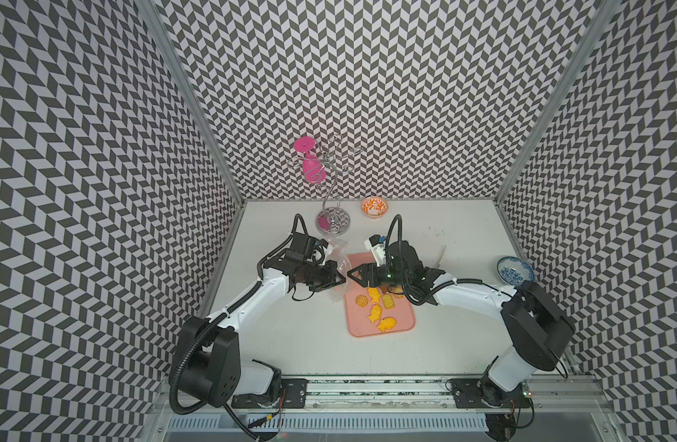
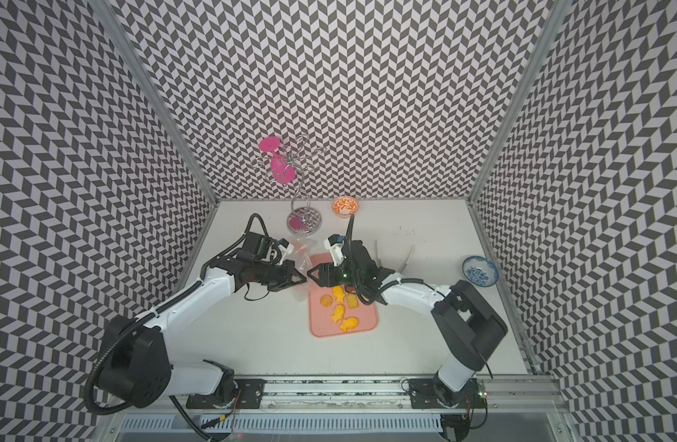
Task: Put the cookies into a resealable bag to prevent moisture
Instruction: Open the ziploc bag at the center of the board, then pick up the clamp from the center of the board.
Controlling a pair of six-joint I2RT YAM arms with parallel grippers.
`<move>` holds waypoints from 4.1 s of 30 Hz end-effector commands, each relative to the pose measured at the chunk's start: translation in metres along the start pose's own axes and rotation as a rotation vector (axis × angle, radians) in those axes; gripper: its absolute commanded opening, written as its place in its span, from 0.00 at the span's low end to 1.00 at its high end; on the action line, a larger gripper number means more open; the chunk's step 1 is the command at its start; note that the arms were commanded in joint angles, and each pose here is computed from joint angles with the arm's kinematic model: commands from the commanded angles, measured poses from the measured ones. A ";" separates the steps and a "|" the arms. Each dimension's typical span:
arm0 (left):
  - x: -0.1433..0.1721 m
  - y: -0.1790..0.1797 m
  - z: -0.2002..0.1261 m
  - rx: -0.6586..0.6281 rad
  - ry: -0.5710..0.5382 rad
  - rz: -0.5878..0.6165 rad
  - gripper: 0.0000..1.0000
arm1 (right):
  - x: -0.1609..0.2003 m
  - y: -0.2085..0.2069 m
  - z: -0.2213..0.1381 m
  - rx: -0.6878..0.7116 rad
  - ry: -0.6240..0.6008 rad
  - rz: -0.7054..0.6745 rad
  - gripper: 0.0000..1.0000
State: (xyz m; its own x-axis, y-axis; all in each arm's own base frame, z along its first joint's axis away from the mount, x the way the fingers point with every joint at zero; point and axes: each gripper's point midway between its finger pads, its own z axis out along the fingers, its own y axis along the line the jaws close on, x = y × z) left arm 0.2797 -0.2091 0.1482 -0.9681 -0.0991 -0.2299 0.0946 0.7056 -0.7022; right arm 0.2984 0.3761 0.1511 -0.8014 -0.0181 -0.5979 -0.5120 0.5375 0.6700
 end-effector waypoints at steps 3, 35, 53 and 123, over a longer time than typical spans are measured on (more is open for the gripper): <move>0.003 -0.009 -0.004 0.047 -0.014 0.005 0.00 | -0.010 0.009 0.013 -0.015 -0.027 -0.008 0.45; -0.037 0.054 -0.035 -0.506 -0.070 0.169 0.31 | -0.021 0.035 0.009 0.052 -0.034 -0.038 0.00; -0.042 0.048 -0.042 -0.690 -0.009 0.261 0.20 | -0.019 0.013 0.009 0.190 -0.046 -0.071 0.00; -0.013 0.054 0.000 -0.220 0.088 0.093 0.00 | 0.026 -0.242 -0.146 1.010 -0.190 0.119 0.82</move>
State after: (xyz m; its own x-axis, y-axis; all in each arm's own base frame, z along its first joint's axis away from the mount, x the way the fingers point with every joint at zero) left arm 0.2899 -0.1700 0.1065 -0.9839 0.0197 -0.1774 0.1097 0.8510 -0.5136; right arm 0.3339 0.1146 0.0277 -0.7750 0.1399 -0.6163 0.1370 0.9892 0.0523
